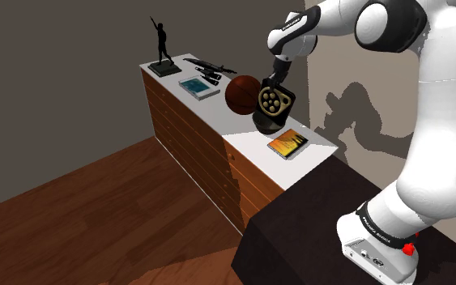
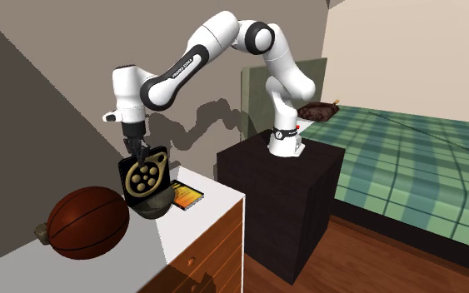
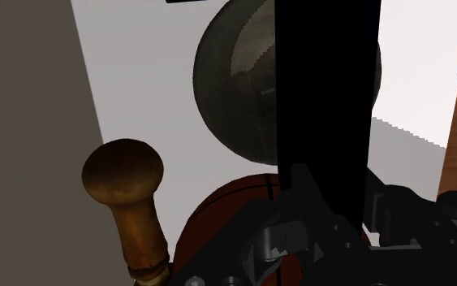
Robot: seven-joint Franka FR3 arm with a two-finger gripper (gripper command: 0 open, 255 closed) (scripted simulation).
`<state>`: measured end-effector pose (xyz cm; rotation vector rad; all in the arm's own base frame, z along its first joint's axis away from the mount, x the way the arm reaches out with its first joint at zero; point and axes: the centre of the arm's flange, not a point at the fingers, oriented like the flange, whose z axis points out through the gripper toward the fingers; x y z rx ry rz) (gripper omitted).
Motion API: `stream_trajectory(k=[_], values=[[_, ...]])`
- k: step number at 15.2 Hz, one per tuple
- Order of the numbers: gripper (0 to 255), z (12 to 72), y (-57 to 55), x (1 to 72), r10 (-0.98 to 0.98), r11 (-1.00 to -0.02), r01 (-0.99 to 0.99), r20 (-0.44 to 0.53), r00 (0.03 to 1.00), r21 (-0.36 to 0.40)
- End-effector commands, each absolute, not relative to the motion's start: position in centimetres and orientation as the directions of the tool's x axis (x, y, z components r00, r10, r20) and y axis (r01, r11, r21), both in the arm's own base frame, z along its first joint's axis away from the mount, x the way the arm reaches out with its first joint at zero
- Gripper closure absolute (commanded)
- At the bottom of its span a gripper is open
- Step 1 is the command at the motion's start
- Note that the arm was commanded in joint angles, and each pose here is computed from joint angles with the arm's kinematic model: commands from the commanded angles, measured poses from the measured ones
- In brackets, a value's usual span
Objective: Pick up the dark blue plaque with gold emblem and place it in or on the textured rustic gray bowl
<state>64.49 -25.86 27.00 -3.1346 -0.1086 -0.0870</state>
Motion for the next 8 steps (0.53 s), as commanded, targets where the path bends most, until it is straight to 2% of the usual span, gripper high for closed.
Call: stream_trajectory(k=[1,6,8], values=[[0,27.0,-25.9,64.5,0.069,-0.998,0.069,0.055,0.996,-0.002],[0,27.0,-25.9,64.5,0.069,-0.998,0.069,0.055,0.996,-0.002],[0,29.6,-25.9,64.3,0.069,-0.998,0.069,0.055,0.996,-0.002]])
